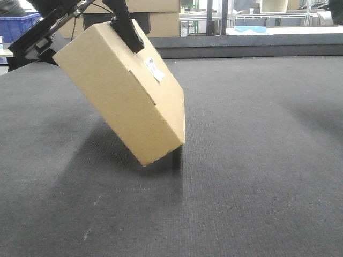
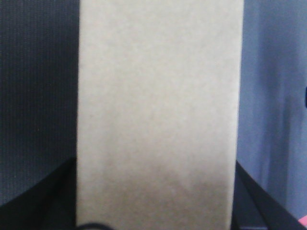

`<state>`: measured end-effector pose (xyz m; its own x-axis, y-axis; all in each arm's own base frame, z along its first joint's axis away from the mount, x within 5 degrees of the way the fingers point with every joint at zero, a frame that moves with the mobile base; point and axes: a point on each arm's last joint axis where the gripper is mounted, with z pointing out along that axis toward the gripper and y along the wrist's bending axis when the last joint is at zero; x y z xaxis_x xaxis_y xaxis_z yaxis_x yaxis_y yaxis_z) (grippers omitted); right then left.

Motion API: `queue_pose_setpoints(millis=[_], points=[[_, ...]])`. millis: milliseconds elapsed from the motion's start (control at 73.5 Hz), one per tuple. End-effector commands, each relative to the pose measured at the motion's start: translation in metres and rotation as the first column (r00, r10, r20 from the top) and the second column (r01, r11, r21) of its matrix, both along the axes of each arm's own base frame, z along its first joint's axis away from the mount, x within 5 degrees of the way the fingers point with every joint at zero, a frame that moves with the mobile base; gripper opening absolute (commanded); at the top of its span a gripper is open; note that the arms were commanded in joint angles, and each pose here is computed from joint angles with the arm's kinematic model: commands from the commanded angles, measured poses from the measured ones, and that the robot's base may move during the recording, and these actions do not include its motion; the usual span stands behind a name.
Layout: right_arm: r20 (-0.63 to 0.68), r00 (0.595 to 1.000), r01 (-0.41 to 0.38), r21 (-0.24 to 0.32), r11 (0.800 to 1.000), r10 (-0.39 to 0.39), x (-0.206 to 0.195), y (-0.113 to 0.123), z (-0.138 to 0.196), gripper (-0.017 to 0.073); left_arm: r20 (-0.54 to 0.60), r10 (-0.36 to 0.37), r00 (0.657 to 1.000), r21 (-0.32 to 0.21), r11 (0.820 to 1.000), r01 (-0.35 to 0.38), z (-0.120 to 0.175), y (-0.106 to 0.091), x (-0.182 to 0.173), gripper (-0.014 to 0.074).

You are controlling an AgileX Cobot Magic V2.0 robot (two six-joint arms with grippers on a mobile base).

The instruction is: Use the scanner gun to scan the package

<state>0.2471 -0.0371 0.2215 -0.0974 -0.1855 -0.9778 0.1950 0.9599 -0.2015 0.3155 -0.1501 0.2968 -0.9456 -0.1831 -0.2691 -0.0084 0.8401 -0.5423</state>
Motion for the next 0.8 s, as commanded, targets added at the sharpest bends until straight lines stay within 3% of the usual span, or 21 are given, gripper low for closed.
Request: queue_pose_setpoints(millis=[0, 150, 286, 489, 789], points=[[0.12, 0.992, 0.007, 0.146, 0.989, -0.024, 0.001, -0.002, 0.012, -0.0167, 0.036, 0.018, 0.999, -0.032, 0.999, -0.017, 0.008, -0.002, -0.001, -0.0111], [0.142, 0.989, 0.002, 0.25, 0.968, -0.039, 0.005, -0.003, 0.005, -0.0167, 0.039, 0.018, 0.999, -0.03, 0.999, -0.017, 0.008, -0.002, -0.001, -0.0111], [0.241, 0.969, -0.026, 0.335, 0.942, -0.059, 0.011, -0.004, 0.002, -0.0167, 0.041, 0.017, 0.999, -0.025, 1.0, -0.016, 0.008, -0.002, -0.001, -0.0111], [0.265, 0.962, -0.032, 0.341, 0.939, -0.064, 0.018, -0.006, -0.011, -0.0167, 0.041, 0.017, 0.999, -0.025, 1.0, -0.016, 0.008, -0.002, -0.001, -0.0111], [0.214, 0.977, -0.084, 0.314, 0.946, 0.016, 0.023, 0.001, -0.022, -0.0167, 0.047, 0.021, 0.999, -0.026, 0.999, -0.019, 0.008, -0.002, 0.0, -0.0111]])
